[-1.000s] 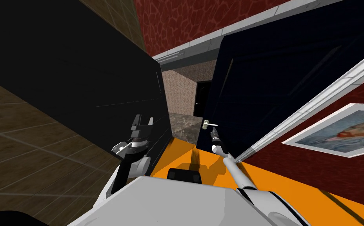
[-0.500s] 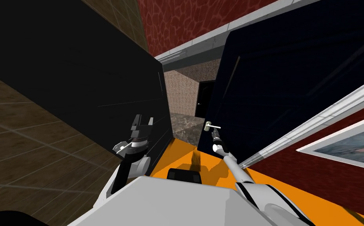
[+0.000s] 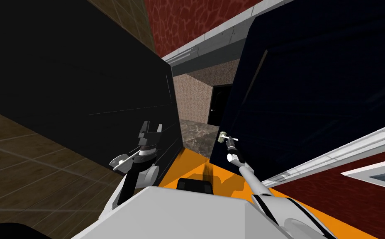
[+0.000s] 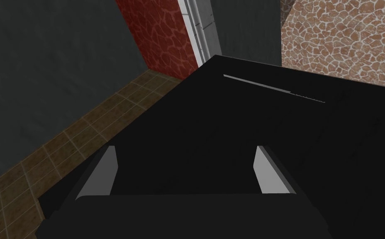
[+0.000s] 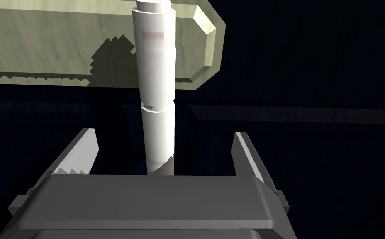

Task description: Pull the door open

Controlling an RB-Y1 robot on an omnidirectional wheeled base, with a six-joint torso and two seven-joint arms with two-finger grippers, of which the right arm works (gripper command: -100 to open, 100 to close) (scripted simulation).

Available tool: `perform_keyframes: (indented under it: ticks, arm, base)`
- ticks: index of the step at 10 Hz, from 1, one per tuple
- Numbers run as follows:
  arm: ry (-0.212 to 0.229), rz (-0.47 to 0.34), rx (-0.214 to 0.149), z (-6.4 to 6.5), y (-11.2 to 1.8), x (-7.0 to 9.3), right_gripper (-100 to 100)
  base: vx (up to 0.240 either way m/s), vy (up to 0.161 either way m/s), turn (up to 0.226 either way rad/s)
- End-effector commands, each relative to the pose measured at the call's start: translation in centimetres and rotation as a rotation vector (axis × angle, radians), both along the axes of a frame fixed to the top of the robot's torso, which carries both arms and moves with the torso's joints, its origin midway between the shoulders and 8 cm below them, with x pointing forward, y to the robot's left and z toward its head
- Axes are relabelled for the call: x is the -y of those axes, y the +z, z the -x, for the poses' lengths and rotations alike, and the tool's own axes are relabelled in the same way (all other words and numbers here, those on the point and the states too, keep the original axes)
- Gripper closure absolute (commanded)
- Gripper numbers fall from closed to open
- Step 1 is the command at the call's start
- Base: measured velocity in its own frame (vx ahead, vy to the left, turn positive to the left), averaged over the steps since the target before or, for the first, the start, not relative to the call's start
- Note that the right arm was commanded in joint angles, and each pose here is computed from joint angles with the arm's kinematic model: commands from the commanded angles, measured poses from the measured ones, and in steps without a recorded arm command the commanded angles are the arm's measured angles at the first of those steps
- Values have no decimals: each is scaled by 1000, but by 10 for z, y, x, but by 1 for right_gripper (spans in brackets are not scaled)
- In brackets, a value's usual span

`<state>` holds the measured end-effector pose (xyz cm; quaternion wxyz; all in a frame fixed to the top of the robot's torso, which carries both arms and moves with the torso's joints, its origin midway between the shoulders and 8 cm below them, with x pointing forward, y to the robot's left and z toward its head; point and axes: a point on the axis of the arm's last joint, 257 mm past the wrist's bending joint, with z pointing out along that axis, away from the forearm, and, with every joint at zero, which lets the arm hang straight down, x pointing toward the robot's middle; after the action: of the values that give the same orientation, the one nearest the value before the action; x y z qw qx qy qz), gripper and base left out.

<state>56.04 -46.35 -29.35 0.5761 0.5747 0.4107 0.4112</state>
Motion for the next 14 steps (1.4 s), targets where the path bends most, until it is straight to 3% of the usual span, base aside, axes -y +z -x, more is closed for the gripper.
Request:
perform_keyframes:
  ticks: [1,2,3,8,14]
  arm:
    - [-13,-2,2,3,1,10,-100]
    - [-8,-1,2,2,1,6,-100]
    - [-8,-1,2,2,1,6,100]
    - [-8,-1,2,2,1,6,100]
    - [46,1,2,7,1,5,100]
  base:
    - [186,-69,81]
    - [84,-35,22]
    - [-10,4,-16]
    - [-17,6,-2]
    - [-195,-76,170]
